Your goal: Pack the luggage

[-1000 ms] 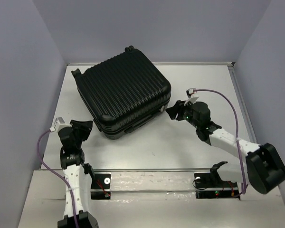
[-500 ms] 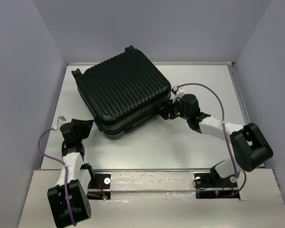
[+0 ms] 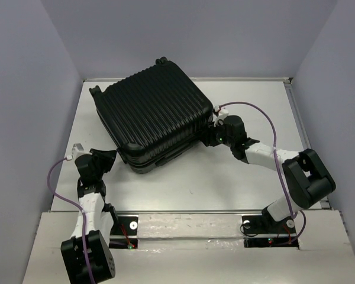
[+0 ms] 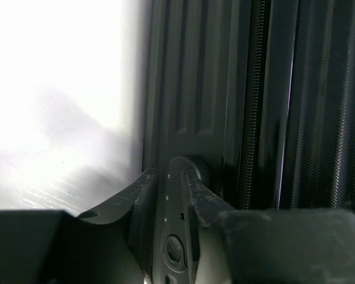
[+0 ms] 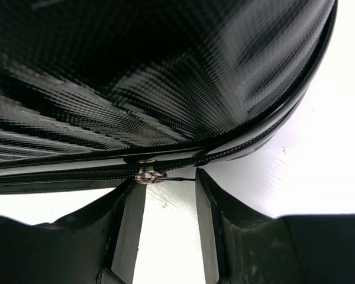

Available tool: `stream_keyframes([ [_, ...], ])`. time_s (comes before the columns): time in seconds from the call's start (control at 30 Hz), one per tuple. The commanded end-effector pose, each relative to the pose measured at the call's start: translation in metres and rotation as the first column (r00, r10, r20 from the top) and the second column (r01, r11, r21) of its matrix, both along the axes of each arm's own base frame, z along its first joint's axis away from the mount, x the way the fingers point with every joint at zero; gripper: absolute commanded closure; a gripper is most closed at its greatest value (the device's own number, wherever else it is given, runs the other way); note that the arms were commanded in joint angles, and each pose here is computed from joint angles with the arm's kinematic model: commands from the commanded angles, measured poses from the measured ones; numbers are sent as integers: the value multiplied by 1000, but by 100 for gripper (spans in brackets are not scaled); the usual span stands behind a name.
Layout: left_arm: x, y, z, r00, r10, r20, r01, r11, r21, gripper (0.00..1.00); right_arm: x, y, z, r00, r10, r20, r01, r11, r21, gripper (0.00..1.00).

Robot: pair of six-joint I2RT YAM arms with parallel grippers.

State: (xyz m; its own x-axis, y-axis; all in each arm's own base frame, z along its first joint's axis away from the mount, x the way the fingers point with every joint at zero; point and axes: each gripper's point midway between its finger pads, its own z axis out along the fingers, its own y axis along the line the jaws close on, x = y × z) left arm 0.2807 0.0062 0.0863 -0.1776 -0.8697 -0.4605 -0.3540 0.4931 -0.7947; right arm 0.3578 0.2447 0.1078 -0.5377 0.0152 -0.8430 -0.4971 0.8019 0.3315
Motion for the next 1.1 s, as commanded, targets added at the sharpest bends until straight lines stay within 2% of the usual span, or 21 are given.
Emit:
stream_keyframes([
  [0.0,1,-13,7,996,-77,51,76,997,24,68,25,4,32,993,-59,105,55,998,37,58],
  [0.1,1,-16,8,994,-90,56,88,996,28,71,27,6,37,990,-67,126,61,997,45,68],
  [0.13,1,-17,9,994,-92,59,90,996,30,72,27,6,38,989,-68,129,62,997,49,75],
  [0.17,1,-18,9,994,-95,59,93,995,30,72,27,5,39,988,-75,134,69,996,50,88],
  [0.23,2,-21,11,993,-103,62,101,994,34,73,20,14,42,989,-54,141,47,998,52,93],
  [0.37,5,-35,14,990,-122,64,120,992,32,74,-4,28,44,991,-10,134,2,998,56,93],
  [0.5,3,-77,19,975,-206,80,206,979,8,75,-55,59,35,991,109,75,-112,993,43,93],
  [0.63,-1,-99,22,968,-231,103,235,972,-30,76,-136,113,24,950,310,-29,-306,947,98,93],
  [0.67,-1,-104,24,965,-235,113,241,970,-38,76,-159,127,23,933,354,-69,-341,928,149,93],
  [0.7,-2,-108,26,964,-237,118,245,968,-57,76,-198,149,22,888,453,-77,-436,883,173,93],
  [0.73,-5,-117,26,958,-258,121,267,961,-65,77,-215,158,9,870,478,-118,-459,874,160,93],
  [0.77,-4,-119,27,960,-250,125,259,964,-66,77,-234,175,16,861,497,-110,-477,863,164,93],
  [0.9,-7,-134,30,957,-252,145,268,958,-104,78,-262,212,43,829,556,-64,-528,814,242,93],
  [0.93,-8,-140,32,954,-261,147,278,954,-109,78,-273,229,54,813,581,-31,-558,793,244,93],
  [1.07,-6,-150,35,950,-274,152,291,951,-107,78,-295,257,62,795,606,14,-598,779,189,93],
])
